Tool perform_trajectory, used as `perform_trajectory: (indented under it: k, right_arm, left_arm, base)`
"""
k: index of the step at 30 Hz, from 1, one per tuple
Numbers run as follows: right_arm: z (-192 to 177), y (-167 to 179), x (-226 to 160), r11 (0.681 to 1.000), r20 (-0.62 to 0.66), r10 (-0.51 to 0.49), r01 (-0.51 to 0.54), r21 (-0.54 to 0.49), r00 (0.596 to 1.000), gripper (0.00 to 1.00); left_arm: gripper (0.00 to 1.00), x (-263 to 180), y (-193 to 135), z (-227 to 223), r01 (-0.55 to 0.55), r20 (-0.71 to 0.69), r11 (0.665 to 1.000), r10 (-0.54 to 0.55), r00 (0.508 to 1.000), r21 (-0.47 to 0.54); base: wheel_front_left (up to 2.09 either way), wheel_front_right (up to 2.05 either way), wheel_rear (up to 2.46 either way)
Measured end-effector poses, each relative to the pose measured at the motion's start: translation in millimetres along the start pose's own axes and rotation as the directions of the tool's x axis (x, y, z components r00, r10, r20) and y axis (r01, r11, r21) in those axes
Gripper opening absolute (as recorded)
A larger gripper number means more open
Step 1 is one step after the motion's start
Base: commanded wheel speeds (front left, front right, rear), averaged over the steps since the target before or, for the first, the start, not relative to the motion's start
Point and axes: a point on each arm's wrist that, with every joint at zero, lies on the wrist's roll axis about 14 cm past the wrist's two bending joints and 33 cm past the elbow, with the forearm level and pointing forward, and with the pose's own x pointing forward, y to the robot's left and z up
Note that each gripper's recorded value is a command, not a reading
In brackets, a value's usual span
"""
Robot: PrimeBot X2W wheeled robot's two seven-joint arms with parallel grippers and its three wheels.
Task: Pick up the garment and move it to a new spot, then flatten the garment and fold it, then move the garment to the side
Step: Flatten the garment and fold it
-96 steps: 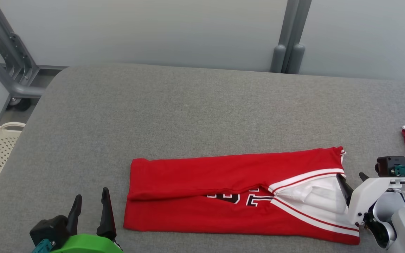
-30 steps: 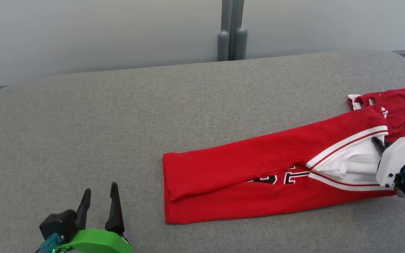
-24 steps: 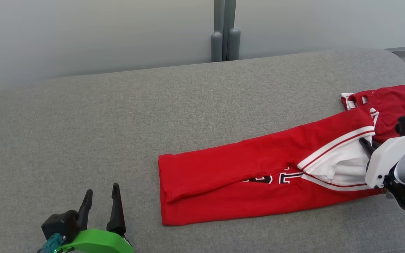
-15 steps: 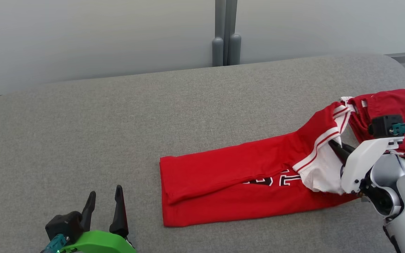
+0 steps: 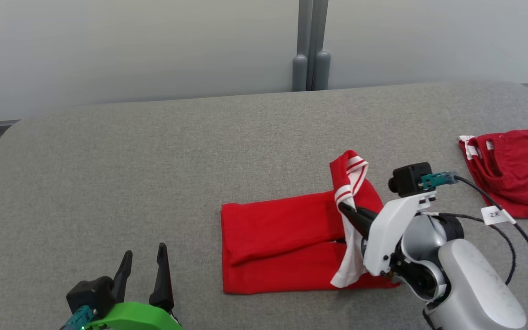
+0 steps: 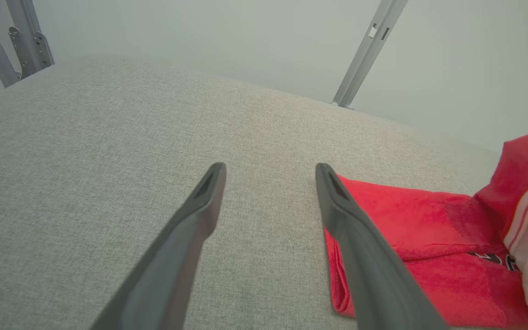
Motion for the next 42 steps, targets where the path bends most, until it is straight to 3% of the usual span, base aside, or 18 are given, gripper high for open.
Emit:
perform_trajectory:
  k: [7, 20, 41, 42]
  right_arm:
    - [-14.3, 42.0, 28.9, 0.996, -0.049, 0.092, -0.093, -0.002, 0.994, 0.0]
    - [-43.5, 86.1, 69.7, 0.976, -0.155, 0.215, -0.215, 0.014, 0.964, 0.0]
    - [-66.5, 100.2, 102.0, 0.972, -0.269, 0.224, -0.235, -0.009, 0.937, 0.0]
    - [-66.1, 100.8, 103.1, 0.972, -0.268, 0.225, -0.236, -0.009, 0.937, 0.07]
  left_arm:
    - [1.0, -0.8, 0.3, 3.4, -0.003, 0.014, 1.0, 0.003, 1.0, -0.011]
    - [1.0, -8.8, 15.4, 7.4, -0.053, 0.036, 0.998, 0.054, 0.998, -0.028]
    - [1.0, -17.5, 25.2, 10.3, -0.089, 0.055, 0.995, 0.091, 0.994, -0.043]
    - [1.0, -17.8, 25.5, 9.8, -0.089, 0.054, 0.995, 0.092, 0.994, -0.043]
  base:
    - [0.0, 0.0, 0.0]
    - [0.0, 0.0, 0.0]
    - [0.0, 0.0, 0.0]
    - [0.0, 0.0, 0.0]
